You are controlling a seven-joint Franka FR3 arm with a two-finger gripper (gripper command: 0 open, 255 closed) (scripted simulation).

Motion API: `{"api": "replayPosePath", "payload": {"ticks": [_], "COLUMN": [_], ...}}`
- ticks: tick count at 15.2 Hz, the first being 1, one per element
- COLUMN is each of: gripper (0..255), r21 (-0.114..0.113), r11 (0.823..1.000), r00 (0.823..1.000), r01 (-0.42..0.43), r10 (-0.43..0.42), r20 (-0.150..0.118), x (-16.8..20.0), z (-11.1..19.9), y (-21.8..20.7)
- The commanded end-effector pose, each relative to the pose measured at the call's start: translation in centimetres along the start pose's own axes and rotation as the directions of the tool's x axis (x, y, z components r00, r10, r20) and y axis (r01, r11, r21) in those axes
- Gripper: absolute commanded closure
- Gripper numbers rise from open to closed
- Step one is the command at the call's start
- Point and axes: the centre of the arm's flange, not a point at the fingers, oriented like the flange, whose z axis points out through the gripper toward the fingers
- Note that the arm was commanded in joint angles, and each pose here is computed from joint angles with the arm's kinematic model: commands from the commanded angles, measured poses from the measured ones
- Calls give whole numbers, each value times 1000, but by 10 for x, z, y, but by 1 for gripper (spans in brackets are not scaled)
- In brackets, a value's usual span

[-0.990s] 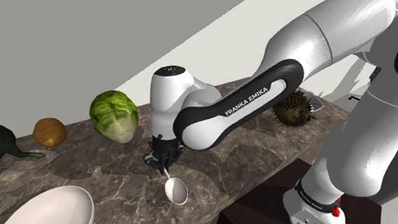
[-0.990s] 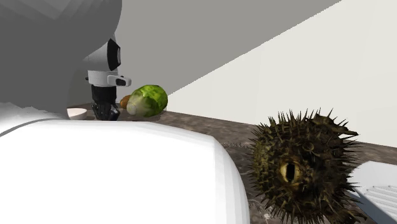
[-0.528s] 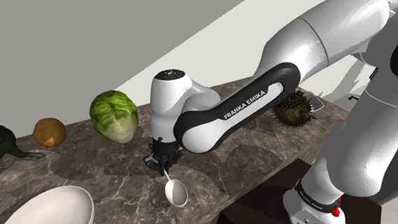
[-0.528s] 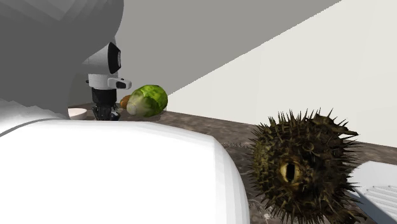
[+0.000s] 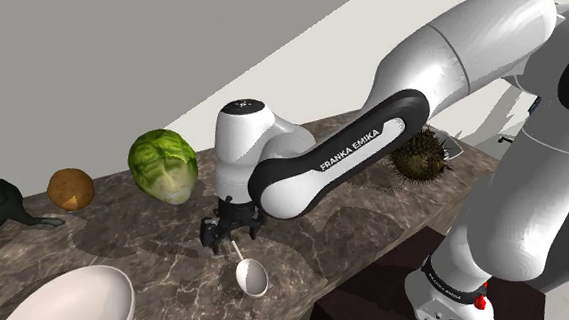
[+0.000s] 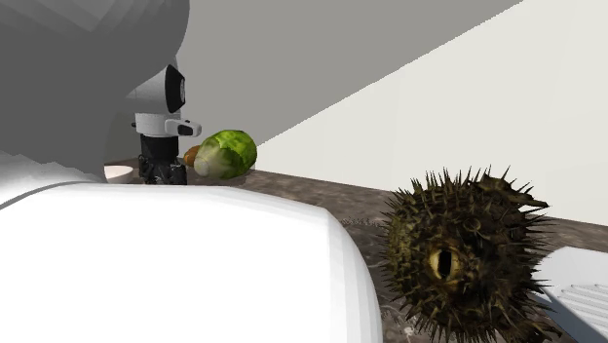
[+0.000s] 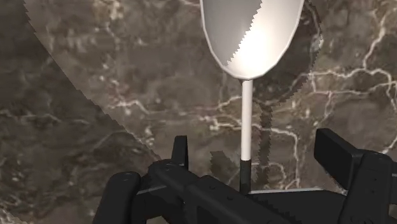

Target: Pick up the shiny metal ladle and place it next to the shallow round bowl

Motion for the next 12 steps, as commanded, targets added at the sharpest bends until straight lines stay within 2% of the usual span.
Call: {"api": "replayPosePath", "payload": {"ticks": [1,4,12], "gripper": [0,0,0], "r21": [0,0,0], "r11": [1000,1000,1000], "r00": [1000,1000,1000], "r01": [0,0,0], "r10": [0,0,0], "r20": [0,0,0], "x": [0,0,0], "z": [-13,-50,-50], "y": [0,0,0]}}
